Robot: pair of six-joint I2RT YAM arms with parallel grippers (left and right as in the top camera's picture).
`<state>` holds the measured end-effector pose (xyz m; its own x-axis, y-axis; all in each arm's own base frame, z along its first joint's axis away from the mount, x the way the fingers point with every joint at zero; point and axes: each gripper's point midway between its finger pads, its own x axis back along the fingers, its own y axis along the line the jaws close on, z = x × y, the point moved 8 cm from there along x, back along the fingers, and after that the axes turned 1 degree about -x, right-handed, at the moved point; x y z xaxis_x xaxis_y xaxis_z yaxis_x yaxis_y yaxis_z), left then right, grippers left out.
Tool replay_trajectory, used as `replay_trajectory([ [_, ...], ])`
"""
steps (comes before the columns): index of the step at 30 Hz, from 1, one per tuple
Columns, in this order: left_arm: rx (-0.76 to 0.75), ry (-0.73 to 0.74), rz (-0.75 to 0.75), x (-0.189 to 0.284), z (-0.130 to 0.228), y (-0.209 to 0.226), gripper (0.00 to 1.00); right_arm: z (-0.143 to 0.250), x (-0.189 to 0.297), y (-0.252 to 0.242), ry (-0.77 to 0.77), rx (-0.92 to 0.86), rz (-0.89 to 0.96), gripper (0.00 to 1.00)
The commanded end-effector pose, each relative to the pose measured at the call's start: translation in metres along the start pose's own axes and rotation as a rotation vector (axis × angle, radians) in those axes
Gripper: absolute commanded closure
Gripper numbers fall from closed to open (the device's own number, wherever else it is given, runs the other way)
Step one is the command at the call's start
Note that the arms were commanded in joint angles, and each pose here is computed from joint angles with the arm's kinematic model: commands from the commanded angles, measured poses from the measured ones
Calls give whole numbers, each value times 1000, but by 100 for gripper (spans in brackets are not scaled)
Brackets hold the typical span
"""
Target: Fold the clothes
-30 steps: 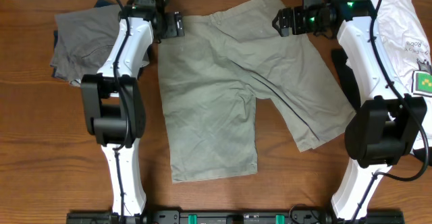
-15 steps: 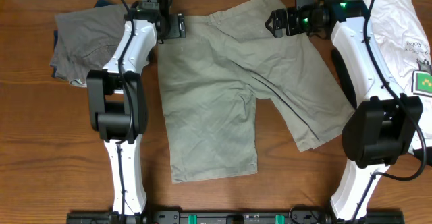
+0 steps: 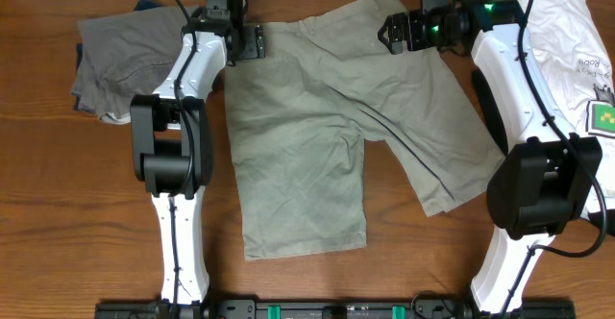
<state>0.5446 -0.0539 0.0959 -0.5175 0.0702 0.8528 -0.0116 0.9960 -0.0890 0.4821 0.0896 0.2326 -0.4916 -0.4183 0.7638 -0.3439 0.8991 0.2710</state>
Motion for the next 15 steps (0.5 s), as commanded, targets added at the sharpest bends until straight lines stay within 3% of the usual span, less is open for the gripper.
replay_trajectory([
  [1, -7, 19, -21, -17, 5, 3, 19, -7, 7, 15, -24, 32, -21, 1],
  [8, -7, 25, -43, -24, 9, 6, 21, -6, 7, 15, -18, 33, -17, 1],
  [9, -8, 25, -43, -24, 9, 6, 29, -6, 7, 15, -19, 33, -17, 1],
  [10, -3, 28, -43, -24, 9, 6, 47, -6, 7, 15, -19, 33, -17, 1],
  [12, 14, 46, -46, -24, 12, 6, 73, -6, 7, 15, -19, 33, -17, 1],
  [15, 38, 83, -53, -21, 18, 7, 90, -6, 7, 14, -17, 31, -17, 1],
])
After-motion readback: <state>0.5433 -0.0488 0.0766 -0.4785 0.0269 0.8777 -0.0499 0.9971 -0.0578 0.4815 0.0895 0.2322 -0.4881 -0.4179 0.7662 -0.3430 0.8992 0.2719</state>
